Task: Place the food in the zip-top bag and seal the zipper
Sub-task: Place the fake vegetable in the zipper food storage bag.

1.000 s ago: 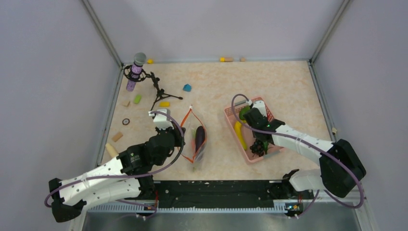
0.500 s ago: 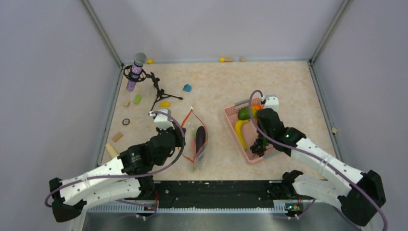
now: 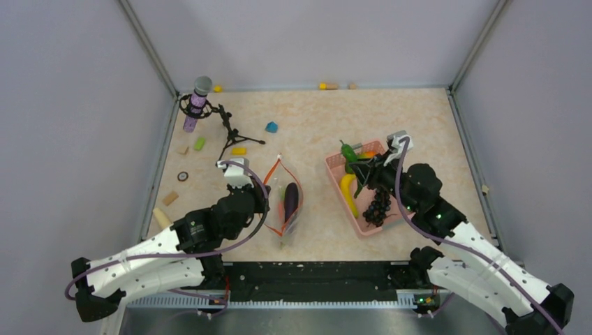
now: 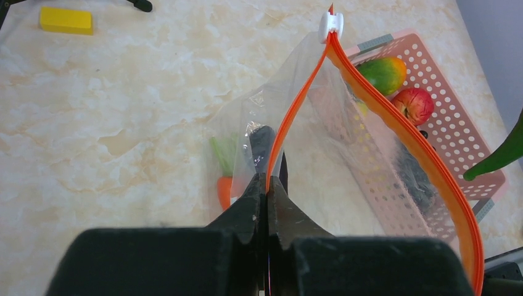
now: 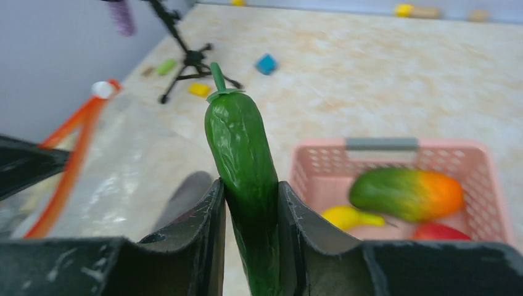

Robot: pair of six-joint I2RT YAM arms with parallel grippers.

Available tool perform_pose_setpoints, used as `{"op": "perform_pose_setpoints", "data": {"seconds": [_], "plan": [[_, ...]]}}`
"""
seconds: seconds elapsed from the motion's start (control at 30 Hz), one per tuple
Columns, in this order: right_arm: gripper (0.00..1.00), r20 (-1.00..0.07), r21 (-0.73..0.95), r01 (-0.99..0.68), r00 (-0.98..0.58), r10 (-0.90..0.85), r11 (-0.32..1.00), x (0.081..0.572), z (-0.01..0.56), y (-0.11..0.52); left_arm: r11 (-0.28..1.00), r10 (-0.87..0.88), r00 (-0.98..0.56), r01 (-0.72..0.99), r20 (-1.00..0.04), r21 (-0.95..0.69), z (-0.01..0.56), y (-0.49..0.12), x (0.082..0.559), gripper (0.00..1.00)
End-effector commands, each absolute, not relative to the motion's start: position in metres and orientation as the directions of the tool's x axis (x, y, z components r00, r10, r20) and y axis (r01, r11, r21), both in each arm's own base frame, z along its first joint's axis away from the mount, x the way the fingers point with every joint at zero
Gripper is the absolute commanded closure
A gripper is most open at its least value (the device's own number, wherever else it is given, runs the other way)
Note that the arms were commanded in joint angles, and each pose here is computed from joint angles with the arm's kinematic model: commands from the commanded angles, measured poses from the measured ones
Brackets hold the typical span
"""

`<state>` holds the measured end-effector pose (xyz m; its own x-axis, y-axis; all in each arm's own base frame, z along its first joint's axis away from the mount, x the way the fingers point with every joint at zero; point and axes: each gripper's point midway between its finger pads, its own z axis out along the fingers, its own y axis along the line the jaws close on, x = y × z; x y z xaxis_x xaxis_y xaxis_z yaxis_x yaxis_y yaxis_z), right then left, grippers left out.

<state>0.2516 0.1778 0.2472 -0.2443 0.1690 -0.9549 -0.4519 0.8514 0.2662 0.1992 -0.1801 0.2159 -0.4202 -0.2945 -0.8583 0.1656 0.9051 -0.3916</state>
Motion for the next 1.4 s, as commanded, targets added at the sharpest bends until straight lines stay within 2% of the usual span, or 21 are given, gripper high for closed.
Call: {"op": "perform_pose_setpoints", "data": {"seconds": [0.0,0.13,0.33,0.57,0.73,0.87,1.1,1.37], "plan": [[1.00,-0.952,0.266,-0.789,-0.127,0.277,0.554,0.224,0.334,0.241,0.892,-0.323,-0.408,0.169,-0.854,-0.418,0.222,-0.184,0.202,1.00],[1.00,-0.952,0.232,-0.883,-0.120,0.281,0.408,0.213,0.358,0.283,0.892,-0.327,-0.403,0.168,-0.855,-0.421,0.223,-0.182,0.201,1.00],[1.00,-0.946,0.127,-0.924,-0.004,0.323,0.361,0.196,0.410,0.317,0.895,-0.326,-0.400,0.162,-0.857,-0.416,0.223,-0.181,0.202,1.00],[1.00,-0.898,0.134,-0.960,-0.012,0.439,0.247,0.182,0.439,0.343,0.898,-0.315,-0.410,0.164,-0.856,-0.409,0.219,-0.185,0.203,1.00],[1.00,-0.893,0.138,-0.968,-0.030,0.449,0.210,0.168,0.424,0.369,0.898,-0.310,-0.417,0.167,-0.854,-0.407,0.218,-0.187,0.203,1.00],[1.00,-0.906,0.157,-0.958,-0.043,0.422,0.239,0.170,0.396,0.386,0.901,-0.316,-0.416,0.150,-0.853,-0.407,0.220,-0.183,0.203,1.00],[1.00,-0.888,0.256,-0.924,-0.110,0.446,0.282,0.178,0.355,0.379,0.887,-0.346,-0.403,0.153,-0.847,-0.435,0.225,-0.179,0.201,1.00],[1.00,-0.872,0.317,-0.922,-0.191,0.451,0.221,0.168,0.336,0.385,0.884,-0.350,-0.404,0.156,-0.845,-0.441,0.225,-0.179,0.200,1.00]]}}
